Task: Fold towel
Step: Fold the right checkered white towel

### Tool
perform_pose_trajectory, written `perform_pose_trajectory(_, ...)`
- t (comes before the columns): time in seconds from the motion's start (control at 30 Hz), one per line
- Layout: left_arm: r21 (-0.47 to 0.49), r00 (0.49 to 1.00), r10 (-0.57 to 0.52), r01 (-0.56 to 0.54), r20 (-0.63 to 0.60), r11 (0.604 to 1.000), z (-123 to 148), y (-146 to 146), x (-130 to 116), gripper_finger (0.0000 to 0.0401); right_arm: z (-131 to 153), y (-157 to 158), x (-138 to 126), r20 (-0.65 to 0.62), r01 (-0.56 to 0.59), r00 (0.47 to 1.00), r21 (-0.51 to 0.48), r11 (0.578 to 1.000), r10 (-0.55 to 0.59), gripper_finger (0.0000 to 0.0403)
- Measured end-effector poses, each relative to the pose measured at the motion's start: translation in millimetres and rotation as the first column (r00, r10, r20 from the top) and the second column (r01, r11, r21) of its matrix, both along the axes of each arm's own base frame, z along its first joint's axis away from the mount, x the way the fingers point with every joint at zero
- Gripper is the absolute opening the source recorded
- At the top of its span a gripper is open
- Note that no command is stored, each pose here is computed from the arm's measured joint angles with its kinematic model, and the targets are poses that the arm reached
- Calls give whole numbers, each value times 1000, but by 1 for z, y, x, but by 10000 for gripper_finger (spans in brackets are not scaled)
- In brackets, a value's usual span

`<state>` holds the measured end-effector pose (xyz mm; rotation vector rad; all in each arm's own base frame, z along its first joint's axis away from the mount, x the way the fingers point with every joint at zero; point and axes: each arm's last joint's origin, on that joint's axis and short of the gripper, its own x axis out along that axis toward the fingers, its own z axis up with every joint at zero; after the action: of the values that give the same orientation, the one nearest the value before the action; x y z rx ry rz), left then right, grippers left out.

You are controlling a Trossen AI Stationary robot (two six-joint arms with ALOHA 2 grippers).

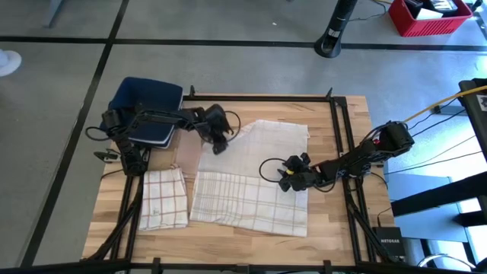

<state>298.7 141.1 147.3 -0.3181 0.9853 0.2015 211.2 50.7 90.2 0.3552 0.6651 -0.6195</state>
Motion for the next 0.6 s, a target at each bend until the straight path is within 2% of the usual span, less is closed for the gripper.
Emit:
perform_pose_trajectory(0.07,-70,998,-47,49,30,996,1,-9,4,133,0,0,0,5,-2,1000,2,1000,2,182)
perform_pose_trajectory(0.17,-68,996,-75,78,46,995,15,-19,12,133,1,1,2,11,-20,1000,2,1000,20,182)
perform_pose_trajectory(0.27,76,999,-43,41,27,996,37,-22,15,133,1,1,2,16,-28,999,8,1000,28,182)
perform_pose_trajectory(0.33,205,1000,27,-26,-5,978,47,-19,13,133,1,1,2,15,-29,999,8,1000,29,182)
perform_pose_trajectory(0.4,294,994,109,-98,-22,951,51,-14,9,133,1,1,2,14,-33,999,13,999,33,182)
perform_pose_trajectory(0.47,279,986,167,-151,-32,948,50,-9,5,133,1,1,2,13,-36,999,12,999,35,182)
perform_pose_trajectory(0.6,71,983,180,-177,-27,982,42,-5,-3,133,1,1,2,11,-37,999,11,999,37,182)
